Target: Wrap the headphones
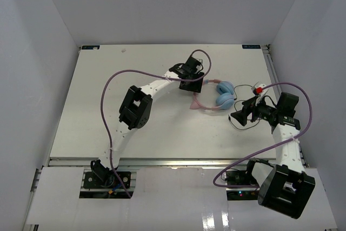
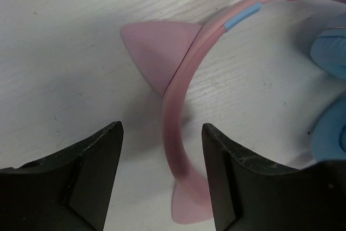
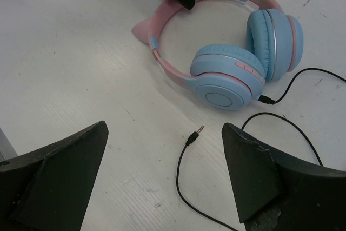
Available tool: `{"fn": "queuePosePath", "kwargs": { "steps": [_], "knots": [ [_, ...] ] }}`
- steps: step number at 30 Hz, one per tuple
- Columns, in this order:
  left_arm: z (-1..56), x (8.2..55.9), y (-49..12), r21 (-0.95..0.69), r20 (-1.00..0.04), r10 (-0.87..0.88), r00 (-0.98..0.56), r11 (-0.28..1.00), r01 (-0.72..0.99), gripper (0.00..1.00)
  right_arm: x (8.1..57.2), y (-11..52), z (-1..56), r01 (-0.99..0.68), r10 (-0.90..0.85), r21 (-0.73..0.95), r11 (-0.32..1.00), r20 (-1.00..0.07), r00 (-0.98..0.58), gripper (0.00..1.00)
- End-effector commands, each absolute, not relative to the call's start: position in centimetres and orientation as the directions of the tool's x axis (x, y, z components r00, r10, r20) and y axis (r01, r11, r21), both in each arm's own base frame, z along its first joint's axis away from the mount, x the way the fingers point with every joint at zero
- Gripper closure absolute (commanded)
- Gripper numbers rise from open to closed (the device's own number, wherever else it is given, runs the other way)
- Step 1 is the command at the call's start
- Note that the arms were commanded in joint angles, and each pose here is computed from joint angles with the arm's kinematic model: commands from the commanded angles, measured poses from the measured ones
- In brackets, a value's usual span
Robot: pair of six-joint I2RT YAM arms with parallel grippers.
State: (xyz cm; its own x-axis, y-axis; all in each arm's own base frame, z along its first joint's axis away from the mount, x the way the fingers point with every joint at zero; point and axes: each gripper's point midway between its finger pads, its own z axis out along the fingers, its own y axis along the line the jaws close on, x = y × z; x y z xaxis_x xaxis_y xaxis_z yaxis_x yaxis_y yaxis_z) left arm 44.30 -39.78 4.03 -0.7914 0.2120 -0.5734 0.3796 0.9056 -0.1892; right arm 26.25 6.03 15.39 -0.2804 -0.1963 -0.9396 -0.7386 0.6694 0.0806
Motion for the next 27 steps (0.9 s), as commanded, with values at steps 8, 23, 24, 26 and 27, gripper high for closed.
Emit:
{"fn": "queuePosePath", "kwargs": {
  "steps": [8, 23, 24, 26, 27],
  "knots": [
    [4.4, 43.5, -40.1, -0.098, -0.562, 0.246, -0.790, 0.928, 0.359, 0.59, 26.2, 5.9, 16.5, -0.746, -0.167, 0.086, 0.660, -0.952, -0.257, 0.08],
    [4.5, 41.3, -40.3, -0.082, -0.561, 0.262, -0.785, 0.926, 0.369, 1.00, 25.3, 6.0, 16.8, -0.771, -0.184, 0.045, 0.635, -0.961, -0.207, 0.10],
    [6.2, 41.5, -40.1, -0.086, -0.592, 0.251, -0.766, 0.925, 0.370, 1.00, 24.9, 6.2, 16.9, -0.785, -0.202, 0.016, 0.619, -0.963, -0.179, 0.10],
    [9.2, 41.5, -39.1, -0.071, -0.640, 0.240, -0.730, 0.927, 0.367, 1.00, 24.1, 6.6, 17.3, -0.812, -0.253, -0.070, 0.579, -0.962, -0.098, 0.10],
    [10.4, 41.4, -38.3, -0.061, -0.655, 0.238, -0.717, 0.929, 0.365, 1.00, 23.7, 6.8, 17.5, -0.822, -0.277, -0.111, 0.558, -0.959, -0.059, 0.10]
  ]
}}
